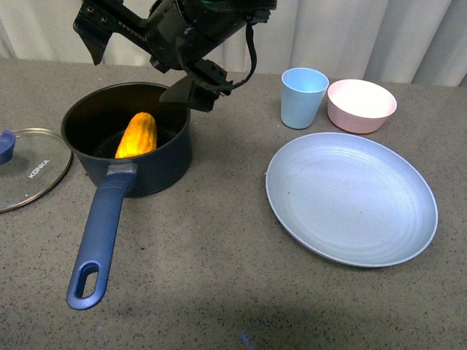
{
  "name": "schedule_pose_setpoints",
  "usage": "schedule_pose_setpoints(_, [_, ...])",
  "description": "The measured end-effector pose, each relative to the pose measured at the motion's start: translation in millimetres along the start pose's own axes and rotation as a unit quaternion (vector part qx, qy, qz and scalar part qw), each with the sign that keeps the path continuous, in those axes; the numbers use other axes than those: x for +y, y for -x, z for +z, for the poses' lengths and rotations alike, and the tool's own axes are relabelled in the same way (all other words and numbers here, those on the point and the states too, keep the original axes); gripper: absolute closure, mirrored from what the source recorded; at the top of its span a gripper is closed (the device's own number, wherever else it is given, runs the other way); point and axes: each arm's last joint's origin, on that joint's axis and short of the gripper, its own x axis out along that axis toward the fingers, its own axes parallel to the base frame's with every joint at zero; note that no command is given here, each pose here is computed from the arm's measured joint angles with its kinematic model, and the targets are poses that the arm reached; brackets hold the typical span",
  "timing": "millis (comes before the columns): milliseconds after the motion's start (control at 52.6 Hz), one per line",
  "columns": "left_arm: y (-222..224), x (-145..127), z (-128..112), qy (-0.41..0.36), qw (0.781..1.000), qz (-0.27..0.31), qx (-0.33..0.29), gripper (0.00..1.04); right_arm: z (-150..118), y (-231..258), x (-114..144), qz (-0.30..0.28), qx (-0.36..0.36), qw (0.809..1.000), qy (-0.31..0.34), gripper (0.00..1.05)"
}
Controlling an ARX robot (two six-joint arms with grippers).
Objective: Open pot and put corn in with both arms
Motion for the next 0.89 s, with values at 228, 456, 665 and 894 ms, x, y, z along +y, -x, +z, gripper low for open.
schedule_pose_setpoints(228, [0.0,0.0,0.0,0.000,1.000,0.000,0.000,0.06,-2.7,58.3,-13.0,-0.067,-0.141,0.985,0.075,0.09])
schedule_pose_setpoints(456, [0.0,0.0,0.0,0.000,1.000,0.000,0.000,0.06,-21.9,137.3,-41.2,-0.166,-0.258,0.942,0.132,0.09])
schedule_pose_setpoints(665, [0.0,0.0,0.0,0.000,1.000,0.000,0.000,0.06,-70.5,186.9,-81.4,-0.249,-0.259,0.922,0.145,0.09])
schedule_pose_setpoints(894, [0.0,0.0,0.0,0.000,1.000,0.000,0.000,0.06,-117.3,247.0,-106.2,-0.296,-0.285,0.901,0.139,0.09])
